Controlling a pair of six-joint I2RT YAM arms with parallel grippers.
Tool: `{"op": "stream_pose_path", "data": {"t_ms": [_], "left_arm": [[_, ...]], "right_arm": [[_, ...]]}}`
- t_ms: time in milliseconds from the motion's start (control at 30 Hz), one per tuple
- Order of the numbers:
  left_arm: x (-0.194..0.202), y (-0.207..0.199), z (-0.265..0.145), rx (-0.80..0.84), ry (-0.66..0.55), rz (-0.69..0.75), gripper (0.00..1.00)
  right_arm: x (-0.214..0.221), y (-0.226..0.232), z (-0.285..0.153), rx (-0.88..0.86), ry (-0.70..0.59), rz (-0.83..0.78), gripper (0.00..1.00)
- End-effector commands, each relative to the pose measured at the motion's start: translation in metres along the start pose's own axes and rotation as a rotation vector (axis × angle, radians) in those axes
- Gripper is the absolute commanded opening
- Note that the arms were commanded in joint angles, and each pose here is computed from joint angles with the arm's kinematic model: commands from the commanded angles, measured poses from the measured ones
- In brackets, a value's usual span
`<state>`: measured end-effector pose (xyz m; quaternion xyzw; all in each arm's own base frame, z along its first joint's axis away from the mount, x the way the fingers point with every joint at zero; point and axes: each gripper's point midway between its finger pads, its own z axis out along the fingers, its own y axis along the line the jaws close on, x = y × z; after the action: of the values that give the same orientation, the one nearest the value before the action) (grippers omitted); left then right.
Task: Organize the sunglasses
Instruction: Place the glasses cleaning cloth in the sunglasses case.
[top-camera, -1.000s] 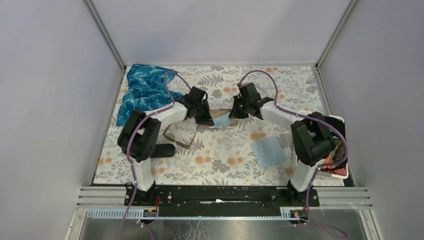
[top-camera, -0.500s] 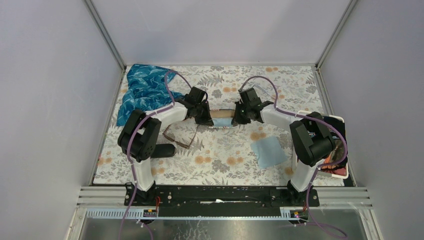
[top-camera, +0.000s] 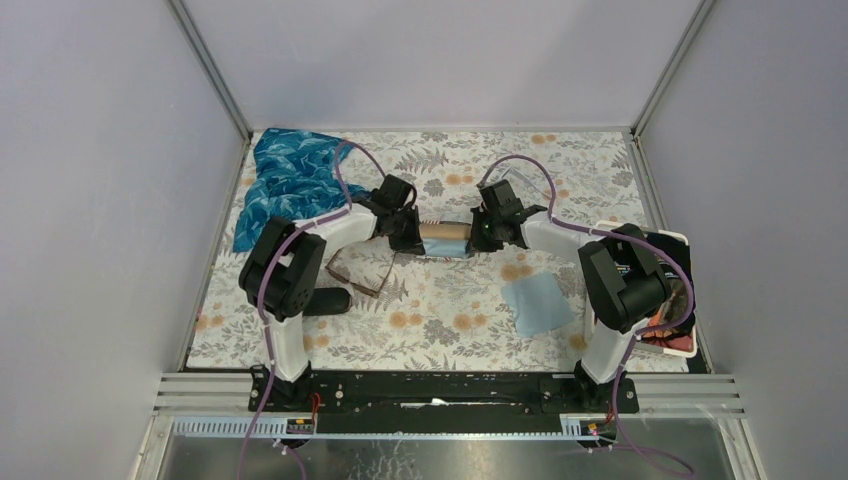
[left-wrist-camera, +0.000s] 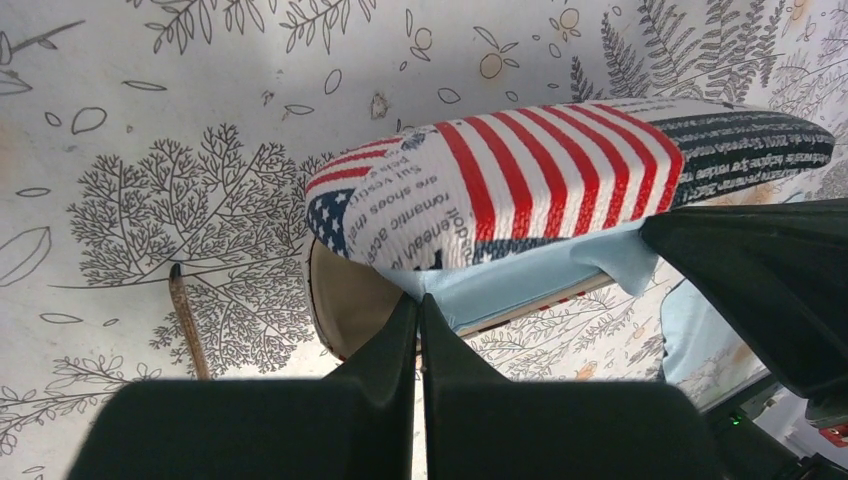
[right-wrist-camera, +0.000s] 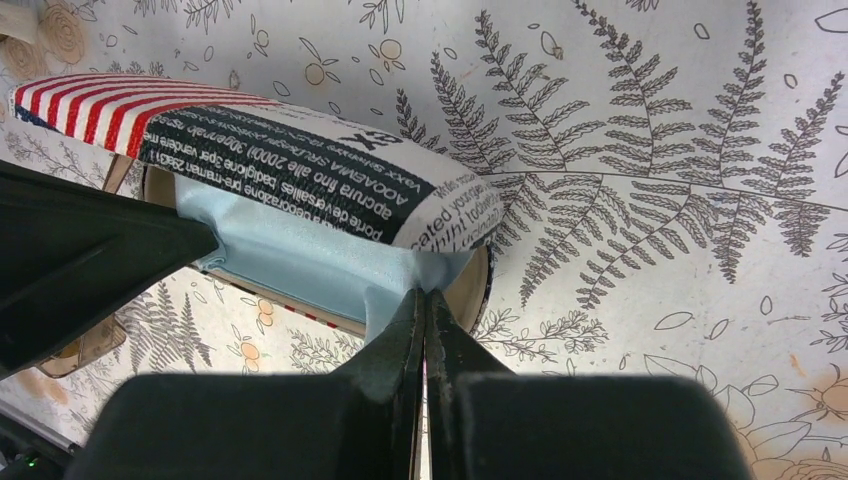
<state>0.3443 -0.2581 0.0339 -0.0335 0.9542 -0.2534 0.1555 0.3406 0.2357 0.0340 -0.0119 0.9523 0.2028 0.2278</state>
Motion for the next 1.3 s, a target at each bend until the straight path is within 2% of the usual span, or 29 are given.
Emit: {"op": "stream_pose_path", "data": {"t_ms": [0, 567, 967, 1100, 1200, 1267], "left_arm": [[-0.005, 0.008, 0.0, -0.042, 0.013, 0.037, 0.0], [-0.005, 0.018, 0.008, -0.088, 0.021, 0.025, 0.0], [-0.005, 0.017, -0.002, -0.091, -0.007, 0.012, 0.0], [-0.006, 0.012, -0.006, -0.065, -0.033, 0.002, 0.04], [-0.007, 0.011, -0.008, -0.061, -0.045, -0.006, 0.1], [-0.009, 0.009, -0.01, -0.056, -0.053, -0.005, 0.16]], "right_arm": [[-0.016, -0.002, 0.001, 0.017, -0.039, -0.035, 0.0], [-0.002, -0.001, 0.011, -0.015, 0.006, -0.025, 0.0], [-0.001, 0.002, 0.009, -0.034, 0.003, -0.019, 0.0], [-0.002, 0.004, 0.005, -0.044, -0.009, -0.018, 0.17], [-0.003, 0.007, 0.002, -0.053, -0.01, -0.017, 0.25], [-0.004, 0.009, 0.0, -0.06, -0.01, -0.017, 0.26]]}}
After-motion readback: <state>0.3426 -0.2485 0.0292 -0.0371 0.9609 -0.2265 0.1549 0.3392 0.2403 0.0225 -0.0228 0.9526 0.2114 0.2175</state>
